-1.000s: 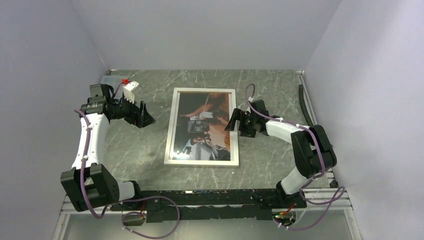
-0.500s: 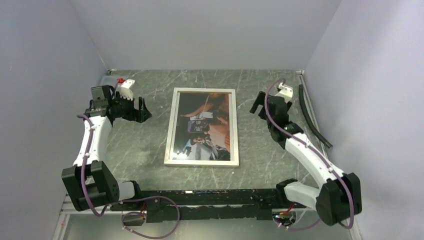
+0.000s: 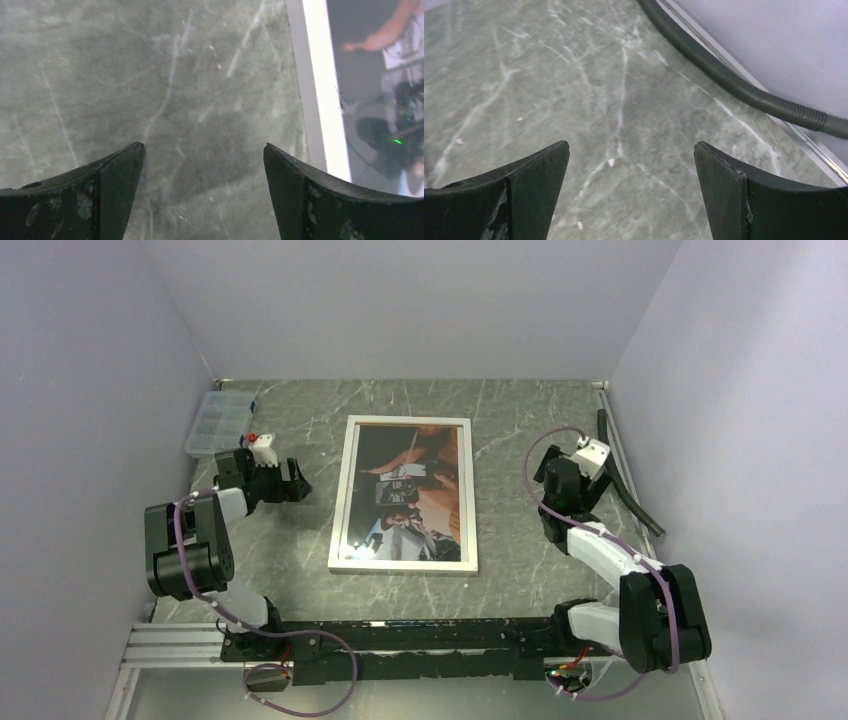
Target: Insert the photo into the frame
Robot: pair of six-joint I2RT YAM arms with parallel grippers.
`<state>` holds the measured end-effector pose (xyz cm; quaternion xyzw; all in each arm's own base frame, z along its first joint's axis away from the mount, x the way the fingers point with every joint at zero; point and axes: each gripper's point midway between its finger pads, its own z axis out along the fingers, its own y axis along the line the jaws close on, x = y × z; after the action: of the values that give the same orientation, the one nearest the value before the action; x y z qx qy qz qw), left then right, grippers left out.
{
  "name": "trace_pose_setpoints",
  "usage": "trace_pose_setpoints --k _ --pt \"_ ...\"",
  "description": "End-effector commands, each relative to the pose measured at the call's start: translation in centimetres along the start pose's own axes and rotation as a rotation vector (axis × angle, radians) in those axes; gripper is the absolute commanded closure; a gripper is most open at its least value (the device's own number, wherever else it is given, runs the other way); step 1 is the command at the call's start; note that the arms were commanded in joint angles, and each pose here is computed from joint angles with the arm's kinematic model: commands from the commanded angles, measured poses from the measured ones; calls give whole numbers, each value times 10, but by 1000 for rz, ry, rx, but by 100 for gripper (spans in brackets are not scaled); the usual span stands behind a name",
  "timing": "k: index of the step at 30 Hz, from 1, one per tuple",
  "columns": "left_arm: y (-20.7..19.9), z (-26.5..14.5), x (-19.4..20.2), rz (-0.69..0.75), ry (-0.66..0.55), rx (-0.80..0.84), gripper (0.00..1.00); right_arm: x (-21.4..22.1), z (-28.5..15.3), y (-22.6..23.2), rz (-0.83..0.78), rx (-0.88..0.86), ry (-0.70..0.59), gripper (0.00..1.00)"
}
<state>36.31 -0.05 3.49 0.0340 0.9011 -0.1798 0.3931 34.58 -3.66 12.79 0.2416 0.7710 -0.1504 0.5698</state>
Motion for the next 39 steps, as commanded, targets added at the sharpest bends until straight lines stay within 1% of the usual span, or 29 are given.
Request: trace_pose_setpoints --k 1,3,6,8,11,14,16,18,19,20,22,23,24,25,26,27,28,29,31,34,36,39 --pt "11 15 -38 7 -178 -18 6 -10 12 -19 48 46 -141 0" --pt "17 18 -39 3 -169 -41 6 -5 15 -30 42 77 -164 0" --pt "20 15 -42 15 -184 -69 6 0 21 -34 63 62 -186 0" --pt "21 9 -48 40 -241 -89 6 5 23 -39 75 78 -200 0" --pt "20 -1 -56 86 -383 -115 6 7 28 -36 75 60 -214 0" --pt "14 0 -52 134 -434 -98 6 10 31 -26 34 11 -196 0" --pt "14 0 -50 141 -417 -113 6 10 32 -25 25 4 -199 0" --pt "21 1 -46 141 -428 -201 6 11 31 -23 18 -10 -196 0" --pt "18 4 -38 171 -434 -232 6 10 31 -19 5 -35 -202 0" --pt "15 2 -44 199 -498 -236 6 11 31 -13 -13 -72 -201 0" --pt "17 4 -38 180 -434 -255 6 15 31 5 -76 -177 -195 0" --pt "21 6 -43 173 -455 -269 6 20 31 2 -59 -182 -197 0" --pt "22 5 -44 170 -456 -274 6 15 30 -3 -26 -184 -245 0" --pt "22 5 -39 160 -426 -272 6 23 31 -6 -45 -179 -212 0" --pt "22 5 -41 162 -435 -272 6 26 33 -3 -40 -186 -175 0" --pt "22 5 -44 172 -462 -273 6 20 35 -1 -36 -192 -204 0" --pt "23 6 -39 163 -435 -274 6 20 34 -3 -48 -187 -211 0" --pt "22 5 -40 162 -431 -273 6 24 34 -2 -35 -190 -185 0" --pt "23 5 -43 170 -460 -276 6 19 32 -4 -40 -189 -220 0" --pt "22 5 -40 162 -432 -273 6 22 31 1 -59 -218 -201 0" --pt "23 5 -43 168 -456 -276 6 17 27 0 -52 -218 -238 0" --pt "22 5 -42 166 -444 -273 6 19 27 0 -58 -210 -233 0"
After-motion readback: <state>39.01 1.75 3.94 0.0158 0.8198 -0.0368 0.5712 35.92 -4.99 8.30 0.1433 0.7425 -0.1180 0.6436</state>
